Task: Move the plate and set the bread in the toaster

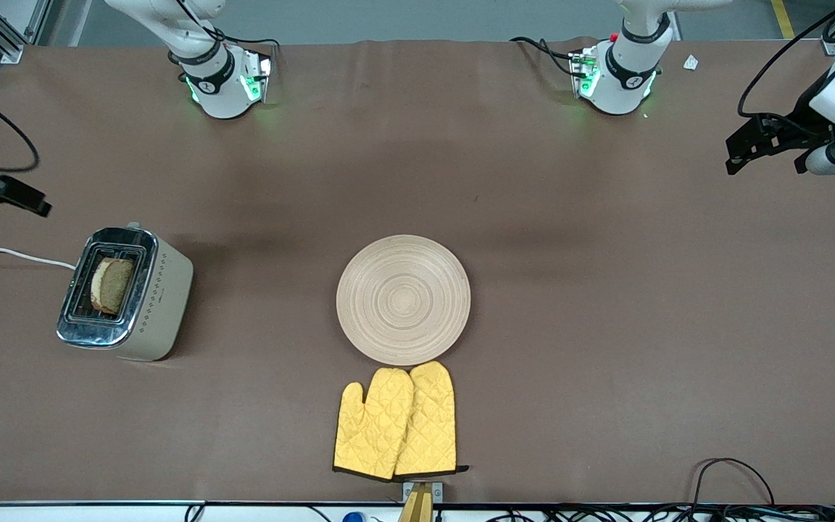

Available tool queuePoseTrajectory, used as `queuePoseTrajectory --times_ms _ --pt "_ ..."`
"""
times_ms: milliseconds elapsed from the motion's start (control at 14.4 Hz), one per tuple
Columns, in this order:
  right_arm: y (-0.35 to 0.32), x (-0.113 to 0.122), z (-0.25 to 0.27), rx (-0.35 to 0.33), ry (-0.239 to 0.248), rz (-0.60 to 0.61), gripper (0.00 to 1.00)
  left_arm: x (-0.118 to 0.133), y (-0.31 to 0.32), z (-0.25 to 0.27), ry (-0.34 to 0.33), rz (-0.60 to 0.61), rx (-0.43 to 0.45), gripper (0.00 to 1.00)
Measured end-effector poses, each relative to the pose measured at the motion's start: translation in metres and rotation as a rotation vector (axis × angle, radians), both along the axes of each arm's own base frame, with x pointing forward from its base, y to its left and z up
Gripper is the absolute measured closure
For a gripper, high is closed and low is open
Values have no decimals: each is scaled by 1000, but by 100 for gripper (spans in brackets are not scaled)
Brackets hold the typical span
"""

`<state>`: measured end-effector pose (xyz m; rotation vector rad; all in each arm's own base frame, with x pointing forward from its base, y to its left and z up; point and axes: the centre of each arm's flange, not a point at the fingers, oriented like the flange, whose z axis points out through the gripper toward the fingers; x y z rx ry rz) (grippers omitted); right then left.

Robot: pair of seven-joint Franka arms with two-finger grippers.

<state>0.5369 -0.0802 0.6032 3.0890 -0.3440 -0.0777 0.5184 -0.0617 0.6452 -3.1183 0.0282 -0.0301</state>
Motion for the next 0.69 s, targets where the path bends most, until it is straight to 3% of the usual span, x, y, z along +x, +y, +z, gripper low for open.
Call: queuePoseTrajectory --times_ms 277,692 --pt "10 -22 27 11 -3 22 0 0 0 0 1 1 0 0" --pt "47 -22 32 9 -10 92 0 1 11 0 2 20 0 0"
